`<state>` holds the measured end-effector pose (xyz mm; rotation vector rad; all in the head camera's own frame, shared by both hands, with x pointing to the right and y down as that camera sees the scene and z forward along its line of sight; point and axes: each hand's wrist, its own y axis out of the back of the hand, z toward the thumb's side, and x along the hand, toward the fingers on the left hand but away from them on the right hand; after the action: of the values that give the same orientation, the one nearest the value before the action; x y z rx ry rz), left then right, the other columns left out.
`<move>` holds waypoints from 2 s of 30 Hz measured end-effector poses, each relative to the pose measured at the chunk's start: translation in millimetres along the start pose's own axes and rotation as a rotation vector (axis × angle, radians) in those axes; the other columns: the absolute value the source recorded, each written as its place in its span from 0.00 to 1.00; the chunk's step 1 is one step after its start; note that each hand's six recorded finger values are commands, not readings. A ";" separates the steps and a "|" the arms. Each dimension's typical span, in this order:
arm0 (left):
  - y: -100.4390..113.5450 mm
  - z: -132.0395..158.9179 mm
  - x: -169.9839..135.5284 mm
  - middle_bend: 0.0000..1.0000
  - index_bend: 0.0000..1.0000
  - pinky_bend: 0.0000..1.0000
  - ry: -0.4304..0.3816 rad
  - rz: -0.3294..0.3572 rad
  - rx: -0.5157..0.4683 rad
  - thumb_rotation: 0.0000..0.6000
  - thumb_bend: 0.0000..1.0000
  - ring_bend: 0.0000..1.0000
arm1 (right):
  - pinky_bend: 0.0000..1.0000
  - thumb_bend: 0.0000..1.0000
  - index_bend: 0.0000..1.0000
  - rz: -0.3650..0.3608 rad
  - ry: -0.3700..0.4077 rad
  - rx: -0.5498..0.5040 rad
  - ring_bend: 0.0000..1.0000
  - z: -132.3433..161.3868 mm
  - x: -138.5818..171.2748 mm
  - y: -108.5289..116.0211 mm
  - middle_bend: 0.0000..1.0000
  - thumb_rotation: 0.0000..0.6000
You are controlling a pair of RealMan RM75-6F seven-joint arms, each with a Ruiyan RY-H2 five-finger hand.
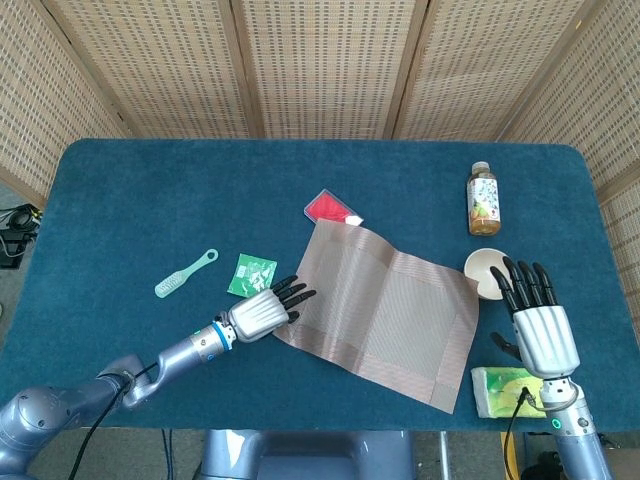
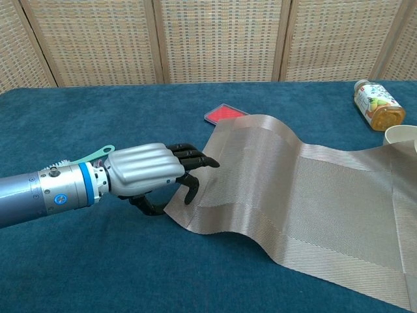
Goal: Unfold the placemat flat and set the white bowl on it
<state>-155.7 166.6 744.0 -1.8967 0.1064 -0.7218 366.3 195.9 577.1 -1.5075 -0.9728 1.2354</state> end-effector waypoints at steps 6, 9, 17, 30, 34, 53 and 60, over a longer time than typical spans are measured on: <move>-1.3 0.5 2.0 0.00 0.64 0.00 0.021 -0.008 -0.050 1.00 0.49 0.00 | 0.00 0.00 0.00 -0.002 0.002 -0.004 0.00 0.3 0.7 1.3 0.00 1.00; 0.1 0.7 2.7 0.00 0.68 0.00 0.027 -0.006 -0.066 1.00 0.49 0.00 | 0.00 0.00 0.00 0.000 0.002 -0.012 0.00 0.7 0.9 1.5 0.00 1.00; 5.8 0.3 1.3 0.00 0.77 0.00 0.034 0.017 -0.096 1.00 0.49 0.00 | 0.00 0.00 0.00 0.002 0.003 -0.016 0.00 1.0 1.1 1.9 0.00 1.00; 22.9 4.8 -39.1 0.00 0.78 0.00 0.028 0.040 -0.070 1.00 0.49 0.00 | 0.00 0.00 0.01 -0.009 0.017 -0.023 0.00 4.4 3.4 6.0 0.00 1.00; 28.6 10.4 -59.7 0.00 0.78 0.00 0.027 0.028 -0.037 1.00 0.50 0.00 | 0.00 0.00 0.01 -0.016 0.027 -0.027 0.00 7.2 5.5 8.2 0.00 1.00; 32.9 13.3 -162.0 0.00 0.78 0.00 0.154 -0.122 0.108 1.00 0.51 0.00 | 0.00 0.00 0.02 -0.048 0.068 -0.045 0.00 17.0 15.6 20.1 0.00 1.00; 27.8 20.0 -178.0 0.00 0.78 0.00 0.146 -0.148 0.102 1.00 0.52 0.00 | 0.00 0.00 0.02 -0.051 0.074 -0.045 0.00 18.3 17.3 21.1 0.00 1.00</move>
<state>-283.2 239.6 637.9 -1.7666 0.0209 -0.9486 351.9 210.0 551.1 -1.5425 -0.9897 1.1202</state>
